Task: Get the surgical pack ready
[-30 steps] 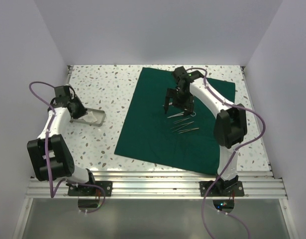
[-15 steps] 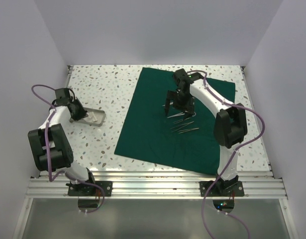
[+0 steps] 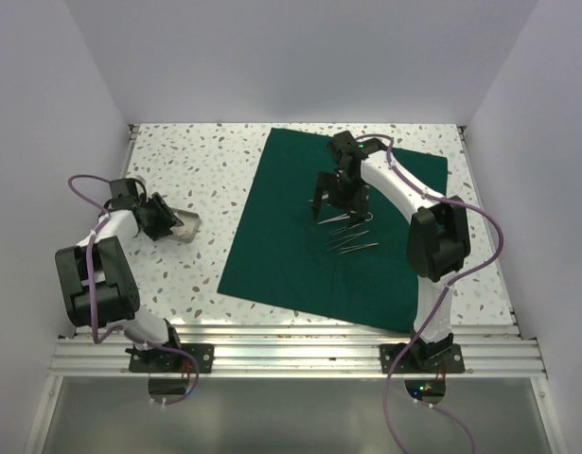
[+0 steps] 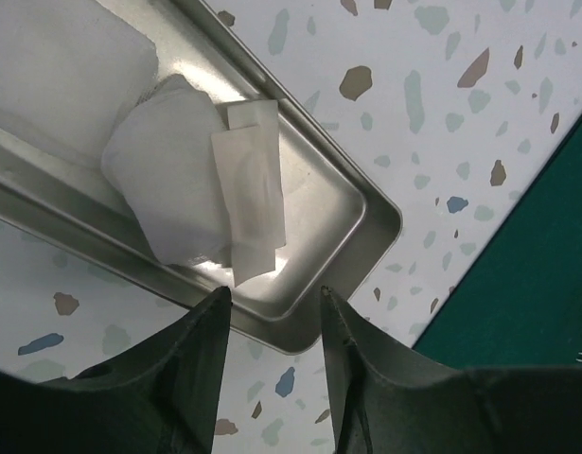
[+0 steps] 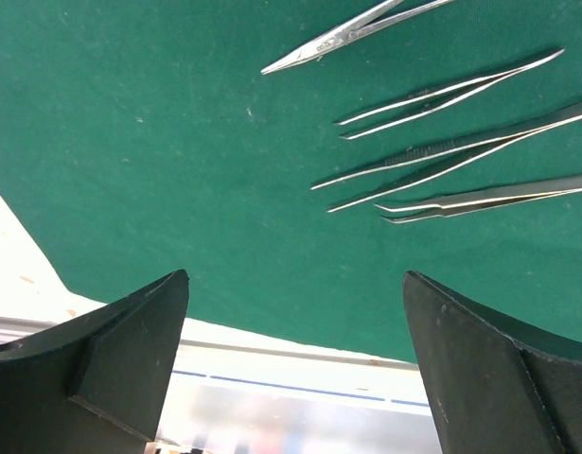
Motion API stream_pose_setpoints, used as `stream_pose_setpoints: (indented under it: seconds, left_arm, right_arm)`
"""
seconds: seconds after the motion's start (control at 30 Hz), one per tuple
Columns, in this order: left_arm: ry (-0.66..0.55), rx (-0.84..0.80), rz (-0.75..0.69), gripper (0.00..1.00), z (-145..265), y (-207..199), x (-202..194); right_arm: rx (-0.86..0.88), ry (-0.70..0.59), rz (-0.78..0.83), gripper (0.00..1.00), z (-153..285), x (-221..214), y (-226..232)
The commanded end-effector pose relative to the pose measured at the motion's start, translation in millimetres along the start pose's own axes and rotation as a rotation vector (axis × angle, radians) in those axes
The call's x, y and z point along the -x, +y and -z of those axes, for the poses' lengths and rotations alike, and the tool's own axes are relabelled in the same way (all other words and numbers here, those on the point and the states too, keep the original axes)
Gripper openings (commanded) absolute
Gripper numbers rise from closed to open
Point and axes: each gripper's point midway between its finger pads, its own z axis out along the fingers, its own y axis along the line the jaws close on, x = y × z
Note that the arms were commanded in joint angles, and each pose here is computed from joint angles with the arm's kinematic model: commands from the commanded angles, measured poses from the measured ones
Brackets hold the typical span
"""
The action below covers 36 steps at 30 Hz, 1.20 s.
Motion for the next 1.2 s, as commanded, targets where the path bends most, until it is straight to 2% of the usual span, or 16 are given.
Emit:
stream_pose_setpoints:
  seconds: [0.0,0.1,0.23,0.33,0.4,0.43,0.5,0.53,0.7,0.97,1.1,1.17]
  left_arm:
    - [-0.078,-0.074,-0.038,0.48,20,-19,18]
    - [-0.099,-0.046,-0.053,0.48,29,-17,24]
    - [-0.112,-0.098,-0.043,0.48,35,-33,30]
    - [-0.102,-0.154,-0.074,0.47,34,-57,30]
    - [-0.096,-0.196,-0.117,0.47,36,-79,26]
    - [-0.095,-0.212,-0.13,0.48,37,-87,25]
    - [-0.074,-0.285,-0.172,0.5,41,-111,15]
    - [-0.066,-0.308,-0.184,0.5,42,-119,12]
    - [-0.012,-0.495,-0.276,0.6,50,-167,-7]
    - [0.154,-0.675,-0.398,0.6,48,-214,-51]
    - [0.193,-0.714,-0.431,0.6,50,-230,-63]
    - [0.202,-0.725,-0.442,0.6,52,-234,-67]
  right_arm:
    - [0.058,-0.025,-0.016,0.99,15,2,10]
    - [0.017,-0.003,-0.042,0.99,11,-4,0]
    - [-0.004,0.046,-0.218,0.99,-4,-14,-24]
    - [-0.051,-0.038,-0.289,0.99,0,-4,-43]
    - [-0.098,-0.063,-0.346,0.85,3,-3,-55]
    - [-0.14,-0.068,-0.366,0.73,0,-7,-65]
    - [-0.134,-0.111,-0.406,0.69,1,-4,-71]
    - [-0.166,-0.101,-0.426,0.63,-6,-11,-82]
    - [-0.202,-0.091,-0.501,0.6,-24,-9,-111]
    - [-0.23,-0.122,-0.528,0.59,-38,7,-120]
    - [-0.23,-0.118,-0.544,0.51,-48,12,-118]
    - [-0.235,-0.116,-0.553,0.5,-51,12,-119]
